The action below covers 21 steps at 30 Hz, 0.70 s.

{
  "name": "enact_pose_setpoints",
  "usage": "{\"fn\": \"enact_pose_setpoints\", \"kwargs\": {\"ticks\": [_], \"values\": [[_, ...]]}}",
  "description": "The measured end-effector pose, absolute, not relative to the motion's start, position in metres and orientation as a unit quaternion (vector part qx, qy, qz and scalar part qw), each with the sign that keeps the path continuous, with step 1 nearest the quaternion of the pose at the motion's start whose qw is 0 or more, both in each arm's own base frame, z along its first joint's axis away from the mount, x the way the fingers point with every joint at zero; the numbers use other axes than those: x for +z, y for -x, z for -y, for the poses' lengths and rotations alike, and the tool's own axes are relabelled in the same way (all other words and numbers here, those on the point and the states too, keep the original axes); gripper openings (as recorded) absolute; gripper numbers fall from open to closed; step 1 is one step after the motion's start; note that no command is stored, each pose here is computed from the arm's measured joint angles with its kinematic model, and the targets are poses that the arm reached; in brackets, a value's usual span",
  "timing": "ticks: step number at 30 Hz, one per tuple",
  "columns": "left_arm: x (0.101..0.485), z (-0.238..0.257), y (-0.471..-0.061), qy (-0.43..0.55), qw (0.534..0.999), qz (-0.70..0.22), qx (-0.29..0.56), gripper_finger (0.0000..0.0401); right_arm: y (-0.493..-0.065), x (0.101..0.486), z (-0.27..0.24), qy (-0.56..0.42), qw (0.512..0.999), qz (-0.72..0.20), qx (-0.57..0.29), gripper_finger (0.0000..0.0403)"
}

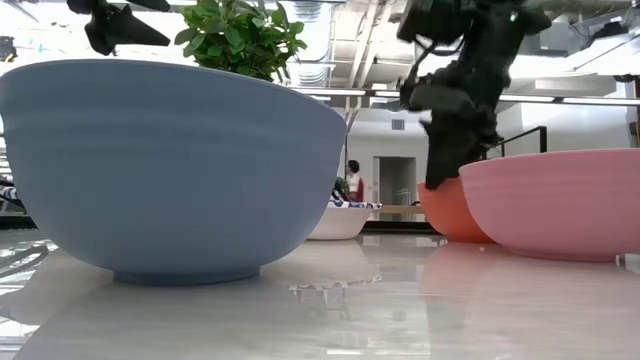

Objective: Place and stack bowls onto a shelf
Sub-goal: Put the orange bowl on the shelf

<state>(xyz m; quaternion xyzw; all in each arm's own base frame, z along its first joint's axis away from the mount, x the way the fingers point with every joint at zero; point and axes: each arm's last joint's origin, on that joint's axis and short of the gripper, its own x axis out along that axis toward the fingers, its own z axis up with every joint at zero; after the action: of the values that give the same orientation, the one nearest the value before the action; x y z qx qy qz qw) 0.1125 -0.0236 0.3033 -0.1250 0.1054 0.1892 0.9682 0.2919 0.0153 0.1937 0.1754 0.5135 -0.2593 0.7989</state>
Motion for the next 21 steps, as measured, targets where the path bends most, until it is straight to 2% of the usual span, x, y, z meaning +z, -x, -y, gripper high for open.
{"fn": "enact_pose_setpoints", "kwargs": {"ticks": [4,7,9,13,21], "values": [[0.302,0.023,-0.112,0.126,0.967,-0.109,0.191,0.0293,-0.295,0.181,-0.015,-0.167,0.785,-0.534,-0.266,0.019],[0.302,0.023,-0.112,0.126,0.967,-0.109,0.192,0.0293,-0.298,0.177,-0.016,-0.164,0.777,-0.544,-0.271,0.0167],[0.302,0.023,-0.112,0.126,0.967,-0.109,0.192,0.0293,-0.299,0.18,-0.016,-0.166,0.778,-0.542,-0.271,0.0132],[0.302,0.023,-0.112,0.126,0.966,-0.107,0.198,0.0293,-0.298,0.188,-0.015,-0.172,0.773,-0.542,-0.282,0.003],[0.302,0.023,-0.112,0.123,0.966,-0.109,0.201,0.0293,-0.304,0.225,-0.016,-0.156,0.765,-0.563,-0.272,0.0025]]}}
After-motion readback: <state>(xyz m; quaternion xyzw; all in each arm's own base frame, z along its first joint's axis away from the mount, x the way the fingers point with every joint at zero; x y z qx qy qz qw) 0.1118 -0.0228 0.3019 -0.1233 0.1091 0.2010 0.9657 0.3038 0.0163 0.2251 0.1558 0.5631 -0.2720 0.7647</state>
